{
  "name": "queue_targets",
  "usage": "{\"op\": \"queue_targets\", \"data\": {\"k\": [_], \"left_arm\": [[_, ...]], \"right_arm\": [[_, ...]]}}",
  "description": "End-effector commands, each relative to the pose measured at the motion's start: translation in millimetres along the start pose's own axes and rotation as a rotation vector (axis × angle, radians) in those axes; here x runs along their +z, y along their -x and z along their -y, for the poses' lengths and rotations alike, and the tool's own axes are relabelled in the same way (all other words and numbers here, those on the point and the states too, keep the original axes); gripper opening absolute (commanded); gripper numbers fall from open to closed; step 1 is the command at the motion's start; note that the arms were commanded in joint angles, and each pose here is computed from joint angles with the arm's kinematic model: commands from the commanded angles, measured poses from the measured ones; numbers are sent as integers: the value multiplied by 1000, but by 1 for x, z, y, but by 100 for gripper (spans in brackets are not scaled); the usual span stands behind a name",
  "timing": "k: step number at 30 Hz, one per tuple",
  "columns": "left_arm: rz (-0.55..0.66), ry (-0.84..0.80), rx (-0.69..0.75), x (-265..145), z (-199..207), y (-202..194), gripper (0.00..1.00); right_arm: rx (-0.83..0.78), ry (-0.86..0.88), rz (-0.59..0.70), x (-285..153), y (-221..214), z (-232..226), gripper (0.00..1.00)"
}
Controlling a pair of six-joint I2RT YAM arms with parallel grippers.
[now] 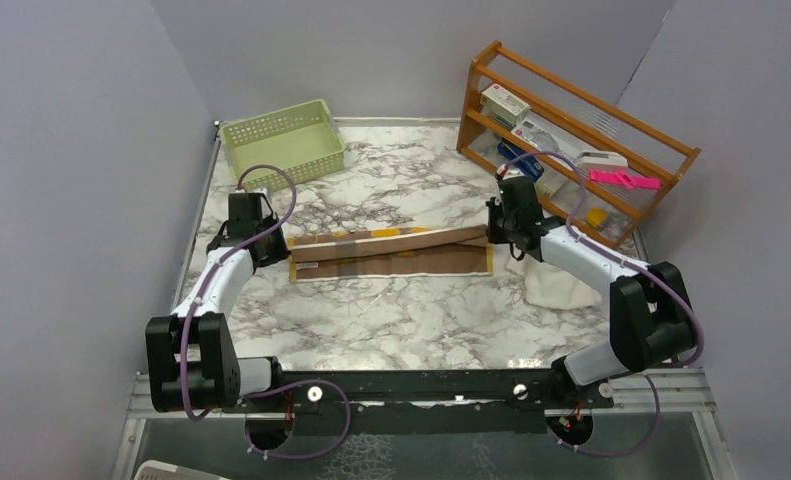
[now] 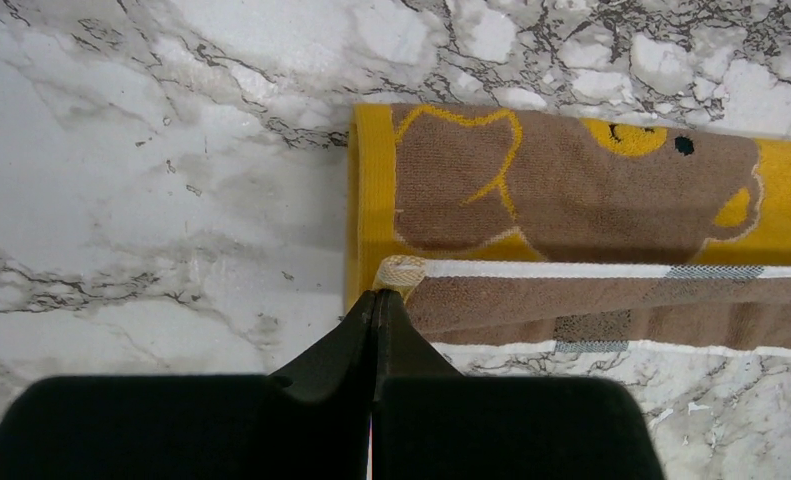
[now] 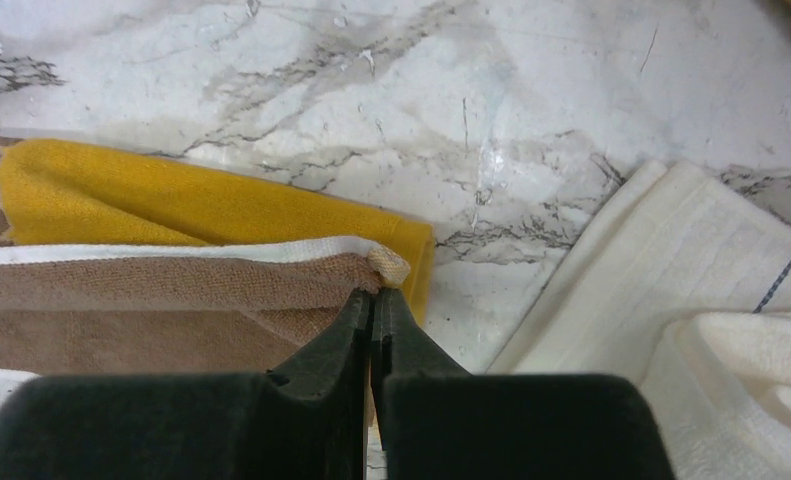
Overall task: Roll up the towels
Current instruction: Fold the towel at the center of the board.
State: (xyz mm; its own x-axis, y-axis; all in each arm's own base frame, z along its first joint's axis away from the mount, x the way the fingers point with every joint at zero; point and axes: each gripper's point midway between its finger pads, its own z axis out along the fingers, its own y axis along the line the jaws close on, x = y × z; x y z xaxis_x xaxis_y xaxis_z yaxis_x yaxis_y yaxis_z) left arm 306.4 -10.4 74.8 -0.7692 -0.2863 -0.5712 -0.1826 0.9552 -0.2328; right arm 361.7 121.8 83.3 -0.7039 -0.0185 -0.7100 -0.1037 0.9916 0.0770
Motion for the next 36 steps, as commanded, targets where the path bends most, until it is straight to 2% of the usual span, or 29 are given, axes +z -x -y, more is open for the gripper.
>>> {"op": "queue_targets", "data": {"k": [1,4,7,11,13,15,16,19,21,24,27,29,30,36], "left_arm": [[-69,-17,-18,0,2,-20,0],[-134,-18,-38,2,3,-33,0],[-158,18,-68,1,-1,-35,15],[-159,9,-105,-5,4,-34,29],[-120,-9,-117,-14,8,-27,45],[-78,-48,-112,-27,17,-16,73],[-50,-64,-109,-37,21,-10,80],[11,-92,-90,-61,30,8,88],[47,-102,-84,-73,34,20,91],[55,-154,-100,-76,45,29,90],[24,-218,-117,-64,58,28,74],[6,-249,-128,-50,64,24,59],[-11,-259,-137,-43,66,20,54],[-72,-311,-180,-11,85,11,38]], "right_arm": [[35,-22,-43,-2,-20,7,1],[46,-35,-67,-1,-32,10,4],[58,-41,-69,-3,-40,13,14],[76,-39,-49,-10,-41,14,48],[88,-34,-17,-17,-36,14,59],[103,-31,34,-27,-25,14,60],[113,-28,73,-35,-16,15,62],[132,-12,208,-62,17,15,68],[133,3,276,-75,34,13,69],[131,53,315,-78,47,3,69],[125,149,244,-60,42,-18,69],[123,235,169,-44,35,-38,64],[120,279,139,-38,32,-49,62],[105,429,18,-16,20,-86,56]]}}
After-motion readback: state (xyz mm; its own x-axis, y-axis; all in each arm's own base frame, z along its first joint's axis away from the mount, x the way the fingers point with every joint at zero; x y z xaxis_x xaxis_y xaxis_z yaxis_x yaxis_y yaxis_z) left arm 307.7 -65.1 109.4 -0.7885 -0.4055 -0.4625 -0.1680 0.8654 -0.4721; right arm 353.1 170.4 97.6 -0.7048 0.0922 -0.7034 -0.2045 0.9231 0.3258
